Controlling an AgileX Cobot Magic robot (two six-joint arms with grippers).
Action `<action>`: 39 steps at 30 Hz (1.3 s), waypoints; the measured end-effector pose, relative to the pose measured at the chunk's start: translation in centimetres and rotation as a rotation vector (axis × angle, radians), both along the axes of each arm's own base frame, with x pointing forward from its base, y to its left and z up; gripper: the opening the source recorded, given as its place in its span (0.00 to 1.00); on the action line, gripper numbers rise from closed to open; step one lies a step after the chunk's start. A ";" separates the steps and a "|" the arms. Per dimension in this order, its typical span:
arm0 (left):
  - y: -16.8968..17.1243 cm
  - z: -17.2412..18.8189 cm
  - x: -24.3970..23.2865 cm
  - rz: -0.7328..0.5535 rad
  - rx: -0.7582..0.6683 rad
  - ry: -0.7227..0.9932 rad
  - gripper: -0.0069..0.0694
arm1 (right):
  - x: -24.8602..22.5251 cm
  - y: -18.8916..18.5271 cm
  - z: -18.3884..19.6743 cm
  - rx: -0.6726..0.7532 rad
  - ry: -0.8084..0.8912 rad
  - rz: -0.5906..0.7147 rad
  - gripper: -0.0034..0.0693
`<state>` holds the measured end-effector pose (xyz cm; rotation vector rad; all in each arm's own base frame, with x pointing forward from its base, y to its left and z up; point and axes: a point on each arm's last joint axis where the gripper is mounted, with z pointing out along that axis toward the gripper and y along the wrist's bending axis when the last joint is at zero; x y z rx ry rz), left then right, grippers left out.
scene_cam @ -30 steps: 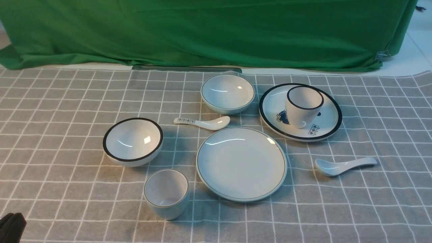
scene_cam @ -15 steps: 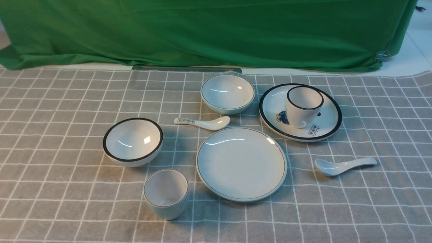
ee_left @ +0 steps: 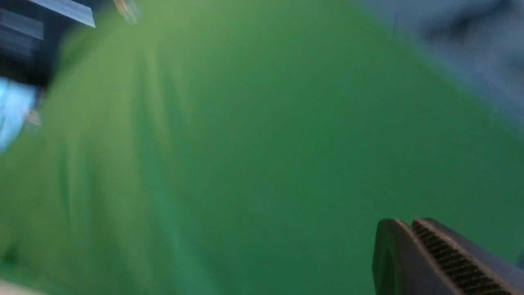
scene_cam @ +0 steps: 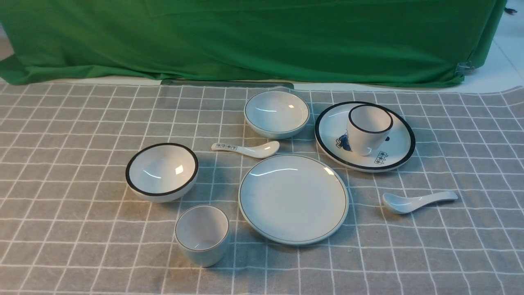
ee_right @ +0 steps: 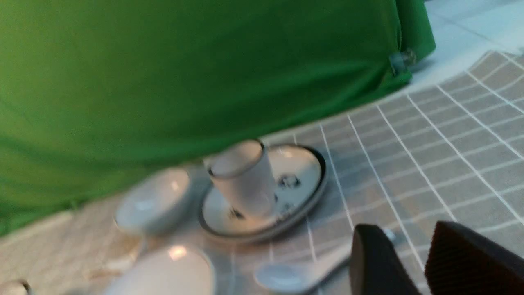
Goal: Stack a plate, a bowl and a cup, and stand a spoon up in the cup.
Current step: Use the left arm to grab a blue rice bowl
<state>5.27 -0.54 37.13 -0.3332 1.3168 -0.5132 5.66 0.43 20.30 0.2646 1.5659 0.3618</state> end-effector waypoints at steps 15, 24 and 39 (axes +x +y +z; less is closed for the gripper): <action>-4.2 -0.6 20.8 -0.477 0.399 0.988 0.10 | -0.1 -0.4 1.7 0.141 -0.164 -0.032 0.36; -9.3 -0.3 28.9 -0.573 0.515 1.023 0.09 | -0.5 1.8 7.5 -0.154 0.363 0.262 0.09; -13.6 -8.9 44.3 -0.655 0.534 1.042 0.29 | 5.5 3.0 10.3 -0.428 0.903 0.462 0.07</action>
